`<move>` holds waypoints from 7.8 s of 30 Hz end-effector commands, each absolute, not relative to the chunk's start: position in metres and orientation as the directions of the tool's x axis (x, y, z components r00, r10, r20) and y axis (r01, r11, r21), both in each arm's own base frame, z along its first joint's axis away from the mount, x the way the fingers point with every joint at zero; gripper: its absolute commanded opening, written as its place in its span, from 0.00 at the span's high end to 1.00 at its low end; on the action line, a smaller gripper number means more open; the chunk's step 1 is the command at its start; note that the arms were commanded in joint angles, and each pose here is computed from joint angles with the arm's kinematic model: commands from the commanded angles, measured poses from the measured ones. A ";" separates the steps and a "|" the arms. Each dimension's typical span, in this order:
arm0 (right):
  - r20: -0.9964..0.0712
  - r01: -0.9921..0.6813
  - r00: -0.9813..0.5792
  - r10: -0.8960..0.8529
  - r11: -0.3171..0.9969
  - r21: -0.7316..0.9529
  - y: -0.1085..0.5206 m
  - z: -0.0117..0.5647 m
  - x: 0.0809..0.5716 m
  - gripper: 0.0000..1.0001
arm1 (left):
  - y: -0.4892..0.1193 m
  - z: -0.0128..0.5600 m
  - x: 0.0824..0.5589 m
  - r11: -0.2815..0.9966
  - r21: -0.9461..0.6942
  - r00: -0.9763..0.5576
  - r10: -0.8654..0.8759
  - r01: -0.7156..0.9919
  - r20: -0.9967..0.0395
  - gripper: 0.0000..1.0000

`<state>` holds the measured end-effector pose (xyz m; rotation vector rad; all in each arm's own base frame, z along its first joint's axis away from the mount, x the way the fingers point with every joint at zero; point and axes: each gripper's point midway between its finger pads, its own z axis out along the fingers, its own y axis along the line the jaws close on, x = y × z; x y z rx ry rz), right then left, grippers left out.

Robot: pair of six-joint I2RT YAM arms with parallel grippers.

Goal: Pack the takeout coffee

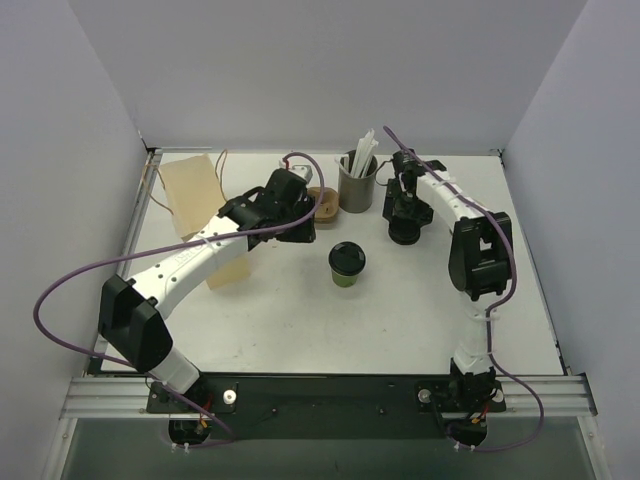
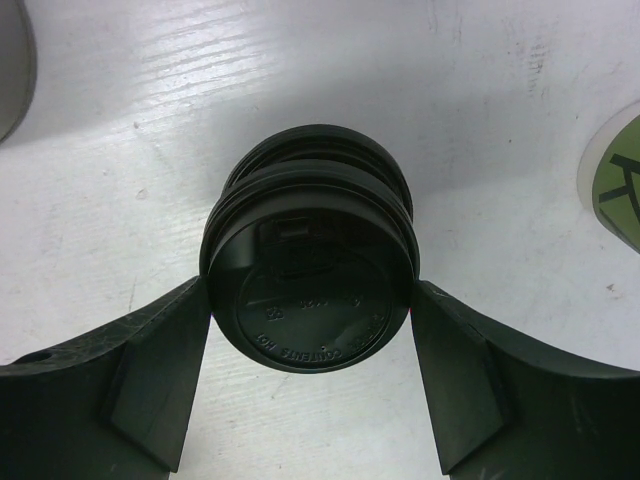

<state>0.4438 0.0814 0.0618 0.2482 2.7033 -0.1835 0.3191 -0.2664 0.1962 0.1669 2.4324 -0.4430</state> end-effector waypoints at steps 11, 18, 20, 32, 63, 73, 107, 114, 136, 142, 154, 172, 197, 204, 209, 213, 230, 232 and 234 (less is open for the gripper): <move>-0.398 0.192 -0.905 0.149 0.979 -0.069 0.074 0.062 0.442 0.13 | -0.277 0.213 0.328 0.916 -0.298 -0.759 0.011 0.269 -0.651 0.51; -0.401 0.208 -0.899 0.179 0.978 -0.031 0.080 0.078 0.434 0.13 | -0.287 0.215 0.322 0.892 -0.328 -0.760 0.027 0.312 -0.650 0.51; -0.409 0.221 -0.889 0.204 0.975 0.007 0.084 0.093 0.425 0.14 | -0.291 0.214 0.319 0.884 -0.336 -0.762 0.034 0.325 -0.646 0.51; -0.463 0.161 -0.856 0.229 0.970 0.182 0.135 0.153 0.350 0.37 | -0.313 0.198 0.308 0.852 -0.370 -0.782 0.072 0.371 -0.619 0.56; -0.387 0.053 -0.911 0.143 0.971 0.234 0.219 0.139 0.298 0.68 | -0.333 0.160 0.313 0.842 -0.378 -0.813 0.116 0.386 -0.571 0.60; -0.374 0.044 -0.919 0.127 0.974 0.222 0.223 0.132 0.294 0.73 | -0.327 0.149 0.310 0.854 -0.356 -0.821 0.132 0.379 -0.555 0.65; -0.380 0.007 -0.924 0.042 0.996 0.093 0.215 0.118 0.282 0.74 | -0.307 0.103 0.295 0.902 -0.283 -0.863 0.163 0.327 -0.478 0.84; -0.375 -0.009 -0.927 0.012 0.999 0.053 0.213 0.114 0.279 0.73 | -0.305 0.093 0.289 0.910 -0.269 -0.873 0.168 0.316 -0.459 0.85; -0.357 0.011 -0.934 0.035 0.998 0.070 0.222 0.098 0.275 0.77 | -0.306 0.088 0.280 0.909 -0.267 -0.871 0.172 0.321 -0.460 0.81; -0.376 0.047 -0.922 0.088 0.992 0.116 0.227 0.110 0.287 0.77 | -0.318 0.121 0.298 0.887 -0.289 -0.831 0.165 0.361 -0.531 0.69; -0.390 0.080 -0.911 0.132 0.986 0.147 0.225 0.120 0.298 0.77 | -0.338 0.154 0.304 0.828 -0.371 -0.799 0.142 0.420 -0.585 0.61; -0.378 0.077 -0.917 0.128 0.986 0.147 0.227 0.117 0.298 0.77 | -0.336 0.137 0.306 0.852 -0.368 -0.834 0.135 0.373 -0.535 0.64; -0.363 0.081 -0.923 0.131 0.986 0.149 0.227 0.107 0.290 0.78 | -0.283 0.037 0.260 0.968 -0.143 -0.933 0.150 0.206 -0.326 0.78; -0.382 0.068 -0.915 0.130 0.983 0.172 0.232 0.112 0.291 0.78 | -0.278 0.022 0.250 0.972 -0.125 -0.943 0.154 0.198 -0.296 0.79; -0.383 0.051 -0.916 0.121 0.981 0.188 0.239 0.112 0.291 0.78 | -0.275 0.010 0.240 0.974 -0.113 -0.950 0.163 0.198 -0.265 0.79; -0.366 0.060 -0.922 0.125 0.981 0.184 0.241 0.102 0.286 0.78 | -0.280 0.018 0.246 0.970 -0.118 -0.943 0.173 0.214 -0.284 0.79; -0.225 0.098 -0.961 0.158 0.962 0.255 0.258 0.059 0.232 0.81 | -0.305 0.050 0.275 0.946 -0.130 -0.910 0.238 0.296 -0.341 0.78; -0.219 0.085 -0.965 0.145 0.961 0.262 0.266 0.059 0.227 0.81 | -0.308 0.054 0.279 0.942 -0.139 -0.906 0.242 0.305 -0.348 0.78; -0.229 0.078 -0.962 0.147 0.955 0.285 0.273 0.067 0.227 0.81 | -0.311 0.056 0.283 0.936 -0.143 -0.901 0.256 0.322 -0.351 0.77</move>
